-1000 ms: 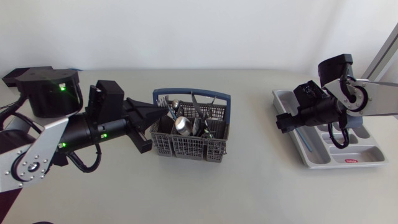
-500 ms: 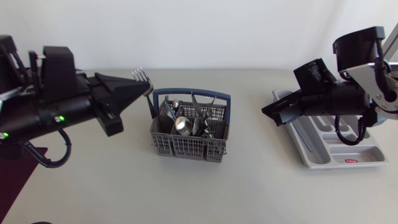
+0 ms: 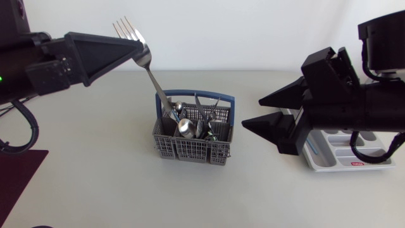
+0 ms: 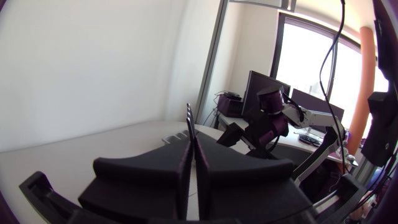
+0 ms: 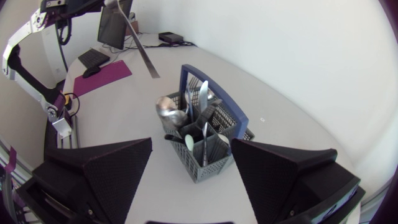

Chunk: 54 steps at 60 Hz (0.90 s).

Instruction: Sort the cutlery from the basket into the organizer compartments.

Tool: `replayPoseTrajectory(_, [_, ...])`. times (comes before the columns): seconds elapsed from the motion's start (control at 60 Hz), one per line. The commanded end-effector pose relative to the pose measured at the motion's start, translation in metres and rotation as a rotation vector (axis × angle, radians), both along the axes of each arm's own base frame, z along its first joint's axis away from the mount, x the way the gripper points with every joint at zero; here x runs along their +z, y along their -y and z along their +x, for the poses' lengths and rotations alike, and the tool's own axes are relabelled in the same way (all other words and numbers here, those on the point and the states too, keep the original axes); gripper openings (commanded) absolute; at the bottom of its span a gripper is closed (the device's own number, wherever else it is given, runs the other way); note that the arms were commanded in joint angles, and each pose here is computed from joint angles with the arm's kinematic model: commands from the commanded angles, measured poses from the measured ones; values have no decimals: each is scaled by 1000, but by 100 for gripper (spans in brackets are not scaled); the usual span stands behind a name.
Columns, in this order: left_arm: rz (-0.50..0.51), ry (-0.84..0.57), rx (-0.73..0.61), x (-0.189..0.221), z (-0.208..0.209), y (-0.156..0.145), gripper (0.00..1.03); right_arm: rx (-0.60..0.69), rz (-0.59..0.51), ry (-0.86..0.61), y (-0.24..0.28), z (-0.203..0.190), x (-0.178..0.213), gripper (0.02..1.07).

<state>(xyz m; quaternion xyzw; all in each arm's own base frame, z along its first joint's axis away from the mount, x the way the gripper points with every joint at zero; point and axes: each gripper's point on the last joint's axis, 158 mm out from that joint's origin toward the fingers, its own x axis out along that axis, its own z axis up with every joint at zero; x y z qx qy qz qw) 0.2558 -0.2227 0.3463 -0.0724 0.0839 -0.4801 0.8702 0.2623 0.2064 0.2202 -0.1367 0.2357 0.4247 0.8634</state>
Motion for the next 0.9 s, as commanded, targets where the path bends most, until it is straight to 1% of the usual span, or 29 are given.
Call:
replayPoseTrajectory(0.0, [-42,-30,-31,16,-2,5,3,42,21,3,-10,-12,9,94])
replayPoseTrajectory(0.167, [-54,-118,-136,8,-8,24,3,123,32,3,-27,-30,10,93])
replayPoseTrajectory(0.267, [-51,-146,-179,5,-11,34,3,159,44,12,-36,-39,14,93])
replayPoseTrajectory(0.417, [-28,-200,-257,-13,-19,54,3,193,62,13,-48,-45,13,93])
replayPoseTrajectory(0.667, [-16,-271,-364,-24,-24,72,3,249,79,20,-71,-49,17,92])
replayPoseTrajectory(0.75, [-12,-294,-402,-27,-28,80,3,268,82,19,-79,-50,17,84])
replayPoseTrajectory(0.8, [-13,-305,-418,-27,-30,83,3,272,88,23,-81,-49,18,83])
replayPoseTrajectory(0.833, [-13,-313,-425,-28,-30,84,3,275,90,24,-82,-48,18,80])
replayPoseTrajectory(0.883, [-15,-327,-434,-29,-29,85,3,277,92,28,-83,-46,18,78])
